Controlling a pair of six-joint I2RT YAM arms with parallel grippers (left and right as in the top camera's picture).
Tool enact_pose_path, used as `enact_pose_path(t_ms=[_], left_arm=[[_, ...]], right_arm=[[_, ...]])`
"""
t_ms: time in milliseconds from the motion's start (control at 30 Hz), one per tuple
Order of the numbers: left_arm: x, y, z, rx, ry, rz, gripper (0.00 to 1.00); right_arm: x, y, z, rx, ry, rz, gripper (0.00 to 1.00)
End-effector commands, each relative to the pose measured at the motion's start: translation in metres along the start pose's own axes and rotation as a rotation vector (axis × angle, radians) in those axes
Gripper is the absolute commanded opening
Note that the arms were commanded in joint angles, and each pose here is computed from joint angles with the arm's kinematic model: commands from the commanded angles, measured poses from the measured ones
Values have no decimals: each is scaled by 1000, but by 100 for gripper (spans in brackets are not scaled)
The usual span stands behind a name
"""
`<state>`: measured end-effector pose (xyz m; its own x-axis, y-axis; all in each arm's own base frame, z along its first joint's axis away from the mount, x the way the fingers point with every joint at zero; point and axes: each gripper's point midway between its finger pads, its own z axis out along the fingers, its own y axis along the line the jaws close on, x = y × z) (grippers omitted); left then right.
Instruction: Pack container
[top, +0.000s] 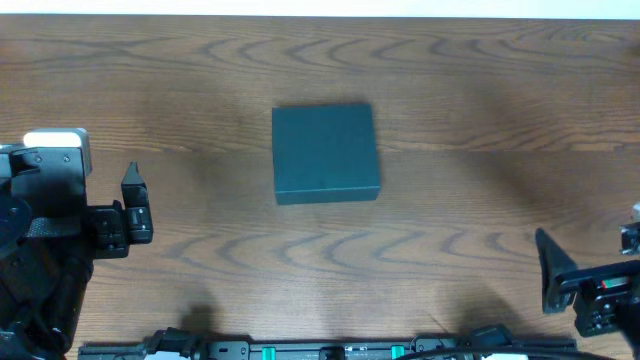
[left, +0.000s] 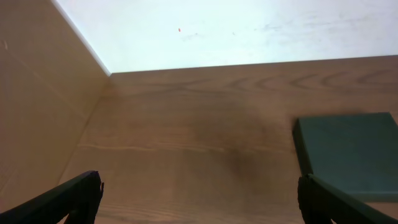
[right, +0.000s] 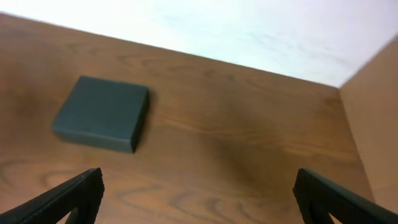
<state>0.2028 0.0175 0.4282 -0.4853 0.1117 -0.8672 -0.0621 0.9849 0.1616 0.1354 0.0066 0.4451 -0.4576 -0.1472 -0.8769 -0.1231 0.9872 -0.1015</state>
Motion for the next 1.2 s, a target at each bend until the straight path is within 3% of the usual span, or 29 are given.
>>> enact_pose_path(t_ms=[0,233,567,867,1167], left_arm=[[1,2,0,-13,4,0,98],[1,2,0,-13,4,1,99],[1,2,0,-13,4,1,99],[1,2,0,-13,4,1,99],[1,2,0,-13,4,1,99]], right_arm=[[9,4,0,-6,-50,68,99],[37,20,36,-60,-231,123,99],[133,30,110,-72,-165,272,99],[180,33,156,-65,-116,283,99],[197,34,174,-66,-179,293,99]])
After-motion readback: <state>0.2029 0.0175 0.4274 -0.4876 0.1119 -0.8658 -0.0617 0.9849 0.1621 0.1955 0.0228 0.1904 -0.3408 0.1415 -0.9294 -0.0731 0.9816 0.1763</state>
